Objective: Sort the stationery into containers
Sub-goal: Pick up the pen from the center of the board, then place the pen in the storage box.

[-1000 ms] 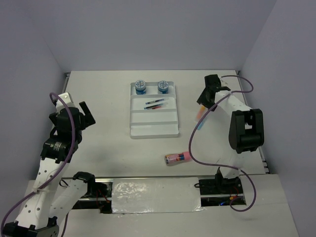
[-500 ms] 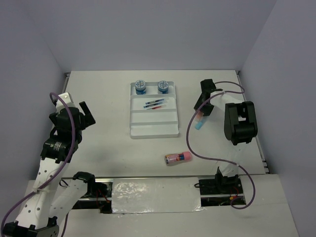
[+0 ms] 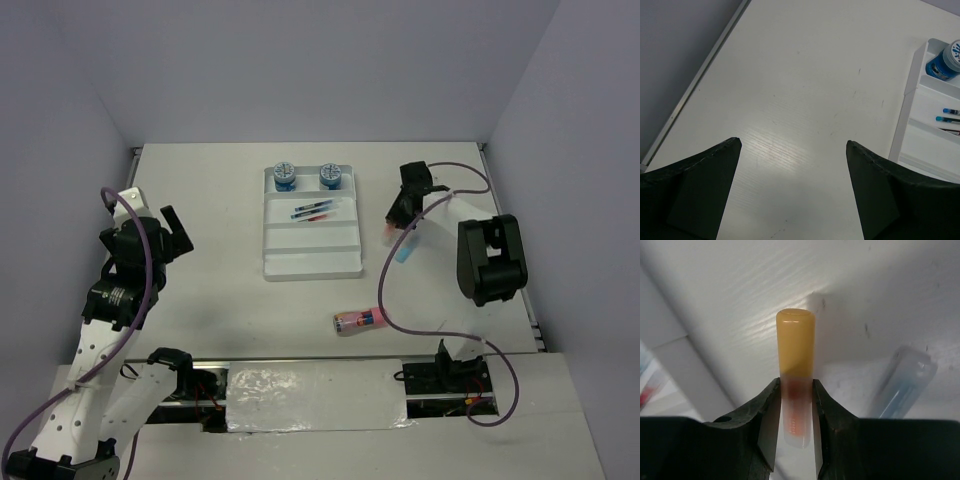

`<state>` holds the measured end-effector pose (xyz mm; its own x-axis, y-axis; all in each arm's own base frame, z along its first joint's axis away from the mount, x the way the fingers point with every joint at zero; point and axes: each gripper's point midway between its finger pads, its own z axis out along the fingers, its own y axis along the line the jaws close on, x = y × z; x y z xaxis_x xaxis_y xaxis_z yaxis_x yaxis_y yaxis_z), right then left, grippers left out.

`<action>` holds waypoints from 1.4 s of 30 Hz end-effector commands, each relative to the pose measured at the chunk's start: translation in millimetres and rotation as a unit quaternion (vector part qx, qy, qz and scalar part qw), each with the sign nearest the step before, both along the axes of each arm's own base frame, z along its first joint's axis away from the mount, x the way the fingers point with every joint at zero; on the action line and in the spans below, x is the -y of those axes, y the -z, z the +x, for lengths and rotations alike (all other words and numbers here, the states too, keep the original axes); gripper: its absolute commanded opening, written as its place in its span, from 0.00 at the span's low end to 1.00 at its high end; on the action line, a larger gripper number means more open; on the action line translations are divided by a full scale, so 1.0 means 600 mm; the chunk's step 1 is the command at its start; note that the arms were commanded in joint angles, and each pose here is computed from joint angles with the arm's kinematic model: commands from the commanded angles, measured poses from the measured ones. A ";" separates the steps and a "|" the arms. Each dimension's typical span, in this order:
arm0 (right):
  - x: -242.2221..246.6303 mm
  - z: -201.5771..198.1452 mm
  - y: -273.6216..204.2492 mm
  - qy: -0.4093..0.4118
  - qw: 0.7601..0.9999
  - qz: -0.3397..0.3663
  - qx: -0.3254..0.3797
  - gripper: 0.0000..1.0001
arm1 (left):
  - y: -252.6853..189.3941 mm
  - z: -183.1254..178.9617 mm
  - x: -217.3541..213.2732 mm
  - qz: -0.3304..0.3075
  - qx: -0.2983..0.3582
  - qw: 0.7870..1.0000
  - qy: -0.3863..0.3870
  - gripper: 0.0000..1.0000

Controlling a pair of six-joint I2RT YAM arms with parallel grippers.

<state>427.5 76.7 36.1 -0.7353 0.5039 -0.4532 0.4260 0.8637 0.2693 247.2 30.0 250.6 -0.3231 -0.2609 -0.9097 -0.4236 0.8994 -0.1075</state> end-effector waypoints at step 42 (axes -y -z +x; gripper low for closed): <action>-0.300 -0.050 -0.192 0.179 0.950 0.192 0.169 0.54 | -0.024 -0.001 0.006 0.004 0.032 0.999 0.008 0.99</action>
